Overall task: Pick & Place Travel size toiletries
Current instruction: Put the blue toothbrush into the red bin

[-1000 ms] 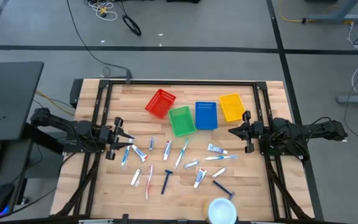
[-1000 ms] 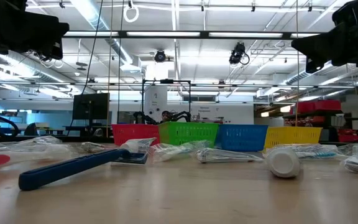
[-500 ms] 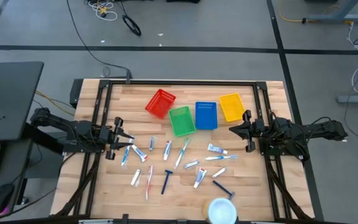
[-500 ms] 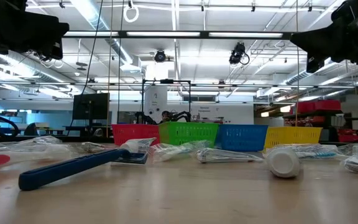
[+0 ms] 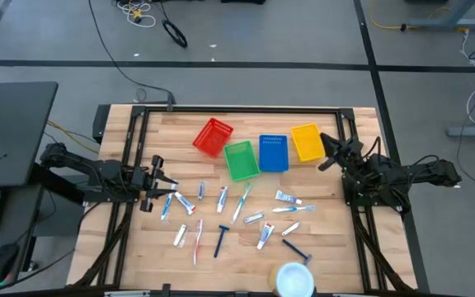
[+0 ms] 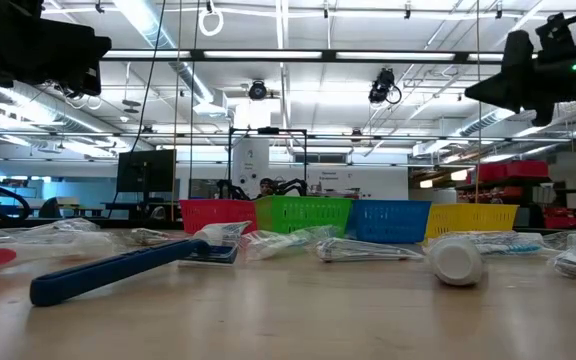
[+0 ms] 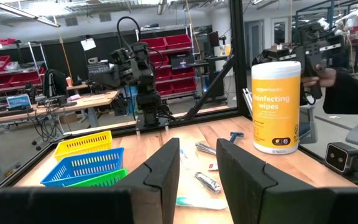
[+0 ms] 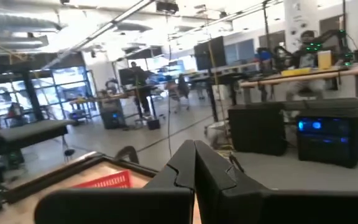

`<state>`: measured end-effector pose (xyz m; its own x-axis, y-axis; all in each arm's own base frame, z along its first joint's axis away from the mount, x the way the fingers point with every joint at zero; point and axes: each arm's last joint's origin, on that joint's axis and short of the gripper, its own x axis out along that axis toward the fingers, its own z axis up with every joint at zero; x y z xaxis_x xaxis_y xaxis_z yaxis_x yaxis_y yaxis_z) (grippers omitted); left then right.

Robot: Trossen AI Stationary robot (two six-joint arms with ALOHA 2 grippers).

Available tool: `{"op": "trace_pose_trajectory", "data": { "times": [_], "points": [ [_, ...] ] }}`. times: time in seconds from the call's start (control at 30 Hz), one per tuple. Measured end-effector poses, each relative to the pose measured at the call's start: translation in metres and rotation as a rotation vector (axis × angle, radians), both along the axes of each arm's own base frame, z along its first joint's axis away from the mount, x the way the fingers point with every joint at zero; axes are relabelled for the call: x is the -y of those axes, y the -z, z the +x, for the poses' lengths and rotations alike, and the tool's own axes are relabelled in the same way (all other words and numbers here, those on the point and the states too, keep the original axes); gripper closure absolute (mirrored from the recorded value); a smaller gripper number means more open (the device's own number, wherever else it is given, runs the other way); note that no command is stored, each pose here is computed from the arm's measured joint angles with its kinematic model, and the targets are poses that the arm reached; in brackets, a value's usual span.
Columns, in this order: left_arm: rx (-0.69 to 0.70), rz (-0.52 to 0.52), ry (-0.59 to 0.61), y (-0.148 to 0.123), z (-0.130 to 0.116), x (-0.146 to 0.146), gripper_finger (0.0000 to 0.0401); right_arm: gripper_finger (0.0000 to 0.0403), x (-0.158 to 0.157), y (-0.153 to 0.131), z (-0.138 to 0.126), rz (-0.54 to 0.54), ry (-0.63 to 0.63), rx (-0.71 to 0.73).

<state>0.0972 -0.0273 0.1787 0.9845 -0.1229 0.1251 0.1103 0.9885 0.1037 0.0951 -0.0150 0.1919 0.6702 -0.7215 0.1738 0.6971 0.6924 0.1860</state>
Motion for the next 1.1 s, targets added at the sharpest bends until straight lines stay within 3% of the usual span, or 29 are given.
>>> {"op": "trace_pose_trajectory", "data": {
  "times": [0.43,0.53,0.67,0.8,0.9,1.1],
  "points": [
    [0.023,-0.003,-0.002,-0.002,0.000,0.000,0.0287,0.0400,-0.002,-0.003,0.001,-0.026,-0.094,0.026],
    [0.063,-0.077,0.039,-0.007,-0.001,0.000,0.0287,0.0400,-0.004,-0.003,0.003,-0.049,-0.170,0.027],
    [0.084,-0.243,0.179,-0.012,-0.003,0.003,0.0287,0.0400,-0.005,-0.003,0.004,-0.050,-0.225,0.036],
    [0.102,-0.272,0.247,-0.015,-0.004,0.005,0.0287,0.0400,-0.005,-0.003,0.004,-0.049,-0.224,0.035],
    [0.103,-0.278,0.176,-0.014,-0.003,0.003,0.0287,0.0400,-0.005,-0.003,0.004,-0.047,-0.225,0.038],
    [0.101,-0.389,-0.139,-0.021,-0.004,-0.007,0.0280,0.0400,-0.005,-0.008,0.002,-0.049,-0.223,0.094]
  ]
}}
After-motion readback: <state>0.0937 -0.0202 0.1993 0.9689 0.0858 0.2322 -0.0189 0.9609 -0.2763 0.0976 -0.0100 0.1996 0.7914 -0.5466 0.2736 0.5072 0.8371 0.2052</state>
